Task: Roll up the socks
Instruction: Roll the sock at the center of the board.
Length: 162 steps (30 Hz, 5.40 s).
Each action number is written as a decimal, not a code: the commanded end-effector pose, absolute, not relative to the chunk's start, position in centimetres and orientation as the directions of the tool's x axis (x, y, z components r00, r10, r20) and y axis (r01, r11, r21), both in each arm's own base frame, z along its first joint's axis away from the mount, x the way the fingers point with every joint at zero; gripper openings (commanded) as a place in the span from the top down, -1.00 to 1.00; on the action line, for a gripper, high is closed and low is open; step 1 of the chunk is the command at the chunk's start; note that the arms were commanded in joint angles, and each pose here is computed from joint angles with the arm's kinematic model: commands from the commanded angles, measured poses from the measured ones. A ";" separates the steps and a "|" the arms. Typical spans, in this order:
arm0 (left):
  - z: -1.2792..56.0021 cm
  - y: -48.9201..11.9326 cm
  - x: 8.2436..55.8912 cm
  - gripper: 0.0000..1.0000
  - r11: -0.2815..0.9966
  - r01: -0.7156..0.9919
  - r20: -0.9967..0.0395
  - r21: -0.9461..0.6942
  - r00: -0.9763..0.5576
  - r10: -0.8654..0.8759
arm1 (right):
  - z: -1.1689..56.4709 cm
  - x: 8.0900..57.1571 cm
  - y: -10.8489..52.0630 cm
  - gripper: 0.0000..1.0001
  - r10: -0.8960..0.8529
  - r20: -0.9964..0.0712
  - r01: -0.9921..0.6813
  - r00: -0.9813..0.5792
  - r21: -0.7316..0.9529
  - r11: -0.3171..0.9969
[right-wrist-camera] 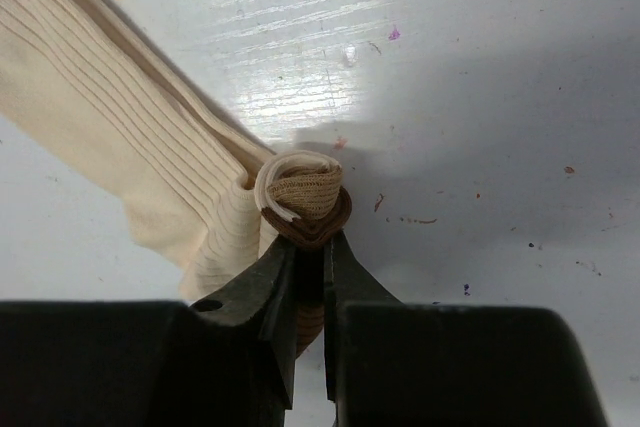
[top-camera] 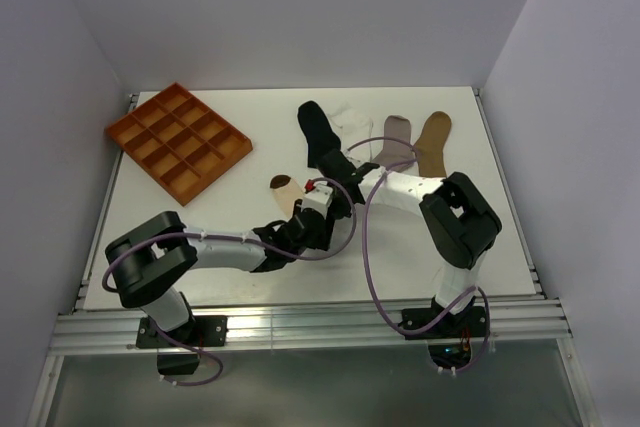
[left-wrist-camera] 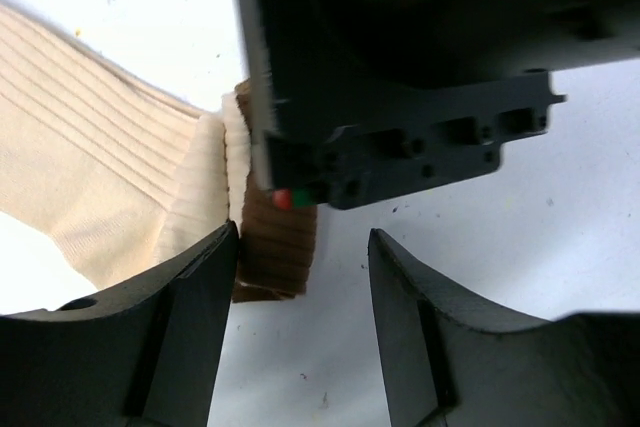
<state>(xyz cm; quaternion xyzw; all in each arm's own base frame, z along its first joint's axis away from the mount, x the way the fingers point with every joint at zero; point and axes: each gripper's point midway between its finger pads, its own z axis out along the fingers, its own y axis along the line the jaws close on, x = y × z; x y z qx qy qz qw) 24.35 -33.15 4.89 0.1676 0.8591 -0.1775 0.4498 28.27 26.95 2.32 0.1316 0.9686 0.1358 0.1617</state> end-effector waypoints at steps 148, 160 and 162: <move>2.7 -34.0 25.1 0.99 0.883 0.419 -0.790 -0.209 -0.605 0.101 | 3.3 29.2 27.3 0.71 0.260 -0.219 0.171 -0.940 0.356 0.919; 2.2 -32.8 25.4 0.99 0.750 0.340 -0.577 -0.567 -0.814 -0.067 | 8.3 31.7 24.7 -0.05 0.456 -0.391 0.245 -0.799 0.481 0.842; 1.9 -32.1 25.6 0.99 0.735 0.293 -0.536 -0.612 -0.836 -0.113 | 8.3 31.7 24.4 -0.06 0.478 -0.404 0.253 -0.780 0.496 0.831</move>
